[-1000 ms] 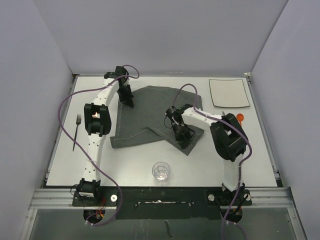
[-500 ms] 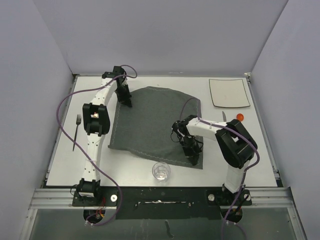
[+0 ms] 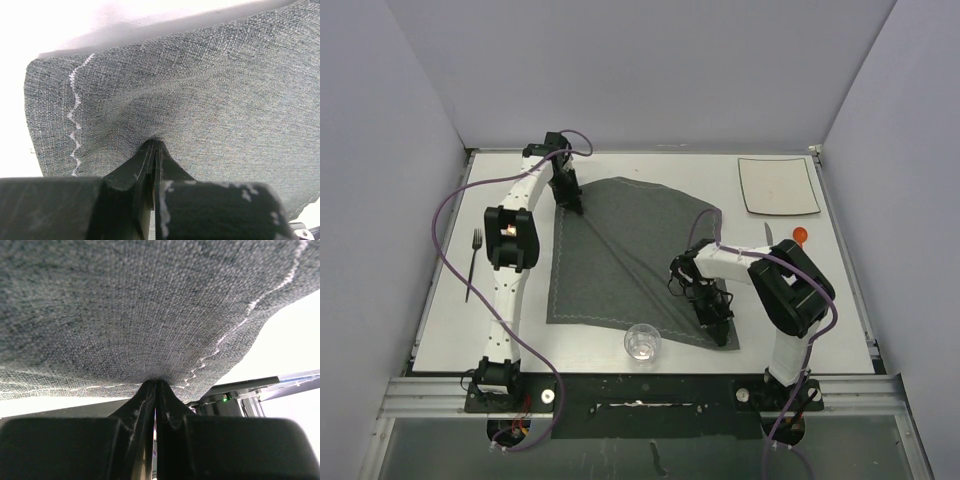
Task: Set the dinner table for one person
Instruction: Flatten out the napkin at the center of the board.
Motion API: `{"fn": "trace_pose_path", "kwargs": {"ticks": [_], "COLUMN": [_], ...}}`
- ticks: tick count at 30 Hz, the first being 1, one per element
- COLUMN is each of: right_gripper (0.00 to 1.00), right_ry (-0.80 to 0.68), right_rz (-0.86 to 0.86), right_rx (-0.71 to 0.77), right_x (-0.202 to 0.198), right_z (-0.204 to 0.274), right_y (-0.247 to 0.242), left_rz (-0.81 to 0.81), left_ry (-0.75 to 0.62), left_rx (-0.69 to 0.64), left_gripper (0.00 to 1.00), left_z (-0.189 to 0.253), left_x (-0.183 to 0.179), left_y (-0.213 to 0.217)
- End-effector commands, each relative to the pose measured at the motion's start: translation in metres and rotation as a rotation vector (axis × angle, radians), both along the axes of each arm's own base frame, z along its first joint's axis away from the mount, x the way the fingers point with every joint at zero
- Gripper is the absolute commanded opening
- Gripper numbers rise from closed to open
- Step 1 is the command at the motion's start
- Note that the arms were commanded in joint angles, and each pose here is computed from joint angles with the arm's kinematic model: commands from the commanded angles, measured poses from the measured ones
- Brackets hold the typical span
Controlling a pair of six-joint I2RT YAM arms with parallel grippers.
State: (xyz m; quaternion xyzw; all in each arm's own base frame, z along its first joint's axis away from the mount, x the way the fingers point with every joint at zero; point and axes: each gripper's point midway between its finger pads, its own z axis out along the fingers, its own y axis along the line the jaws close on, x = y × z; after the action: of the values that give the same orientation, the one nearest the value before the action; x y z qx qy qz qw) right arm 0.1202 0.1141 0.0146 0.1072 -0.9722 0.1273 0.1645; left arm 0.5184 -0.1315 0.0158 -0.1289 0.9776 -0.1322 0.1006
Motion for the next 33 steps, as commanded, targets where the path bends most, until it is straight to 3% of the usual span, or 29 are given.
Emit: {"fn": "trace_pose_path", "kwargs": {"ticks": [1, 14, 24, 33], "right_gripper": [0.0, 0.0, 0.04, 0.2], "right_ry": [-0.187, -0.398, -0.61, -0.675], "right_rz": [0.007, 0.024, -0.182, -0.44], "right_rx": [0.077, 0.196, 0.264, 0.411], "right_x": [0.04, 0.134, 0.271, 0.334], "right_z": [0.006, 0.076, 0.112, 0.107], "right_y": [0.023, 0.068, 0.035, -0.014], "left_rz": [0.019, -0.028, -0.06, -0.085], "left_ry": [0.051, -0.011, -0.097, -0.163], "left_rx": [0.079, 0.066, 0.046, 0.088], "left_gripper": [0.0, 0.0, 0.0, 0.18], "left_z": [-0.024, 0.02, 0.057, 0.077], "left_x": [-0.01, -0.024, -0.027, -0.016], "left_y": [0.025, 0.017, 0.002, 0.004]}}
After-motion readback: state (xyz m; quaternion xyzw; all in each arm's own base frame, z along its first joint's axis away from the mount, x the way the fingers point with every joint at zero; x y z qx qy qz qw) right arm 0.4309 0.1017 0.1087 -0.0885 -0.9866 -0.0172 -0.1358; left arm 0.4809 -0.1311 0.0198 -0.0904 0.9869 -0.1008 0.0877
